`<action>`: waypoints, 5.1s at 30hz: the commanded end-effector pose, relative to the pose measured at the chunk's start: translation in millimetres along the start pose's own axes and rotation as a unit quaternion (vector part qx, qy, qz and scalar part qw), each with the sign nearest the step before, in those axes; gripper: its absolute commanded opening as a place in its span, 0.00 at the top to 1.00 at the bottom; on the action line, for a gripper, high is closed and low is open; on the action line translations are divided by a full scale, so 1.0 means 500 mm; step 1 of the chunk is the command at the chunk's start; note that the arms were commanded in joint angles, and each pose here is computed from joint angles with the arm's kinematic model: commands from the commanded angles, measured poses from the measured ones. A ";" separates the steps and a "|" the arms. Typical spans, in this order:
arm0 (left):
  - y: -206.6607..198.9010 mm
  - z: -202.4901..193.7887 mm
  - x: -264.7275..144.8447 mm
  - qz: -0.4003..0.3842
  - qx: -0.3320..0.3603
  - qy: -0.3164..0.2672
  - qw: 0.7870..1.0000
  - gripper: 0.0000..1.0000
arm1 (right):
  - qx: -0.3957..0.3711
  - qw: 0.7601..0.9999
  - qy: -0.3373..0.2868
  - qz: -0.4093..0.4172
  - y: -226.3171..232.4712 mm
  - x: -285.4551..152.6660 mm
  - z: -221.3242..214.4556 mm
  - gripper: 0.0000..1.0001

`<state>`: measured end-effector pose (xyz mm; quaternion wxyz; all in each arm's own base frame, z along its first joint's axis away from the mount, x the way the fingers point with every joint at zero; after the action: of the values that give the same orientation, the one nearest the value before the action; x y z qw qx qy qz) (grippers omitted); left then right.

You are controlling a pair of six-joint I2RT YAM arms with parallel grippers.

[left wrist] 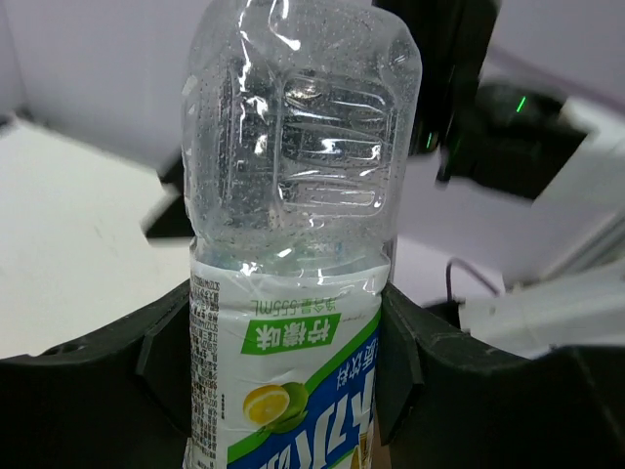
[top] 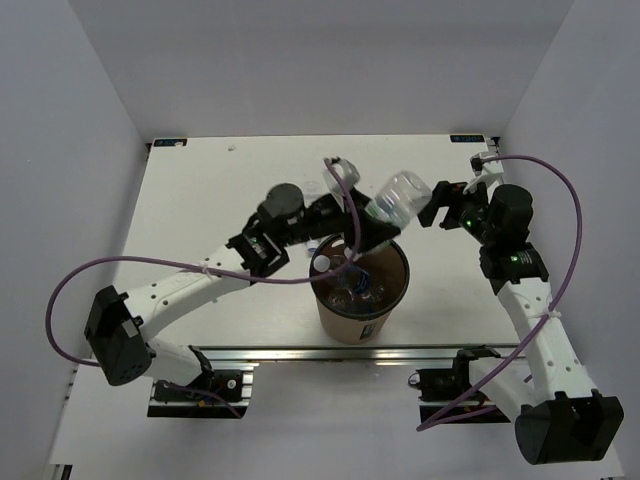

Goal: Put the plastic bottles in the bin

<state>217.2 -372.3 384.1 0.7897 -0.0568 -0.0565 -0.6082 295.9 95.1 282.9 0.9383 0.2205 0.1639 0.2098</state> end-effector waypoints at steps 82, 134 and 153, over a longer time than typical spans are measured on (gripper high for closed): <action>0.653 -0.443 -0.130 0.414 -0.152 0.357 0.823 0.70 | -0.029 0.998 -0.036 -0.048 -0.023 -0.028 0.018 0.11; -0.017 0.000 -0.101 0.132 0.014 -0.105 0.986 1.00 | -0.034 0.999 -0.032 0.024 0.009 -0.020 -0.001 0.11; -0.066 -0.102 -0.122 0.072 0.129 -0.070 0.987 1.00 | -0.044 0.998 -0.040 -0.003 -0.009 -0.016 0.005 0.11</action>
<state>173.7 -323.7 374.5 0.8306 -0.0834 -0.2229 -0.5035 287.5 92.0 271.3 0.9442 0.1987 0.1532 0.2135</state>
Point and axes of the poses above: each gripper's point midway between its finger pads, its own x axis out along the fingers, its own y axis along the line the jaws close on, z = x × y, the point moved 3 cm from there along -x, back along the fingers, and after that the axes turned 13 degrees about x, right-handed, at the moved point
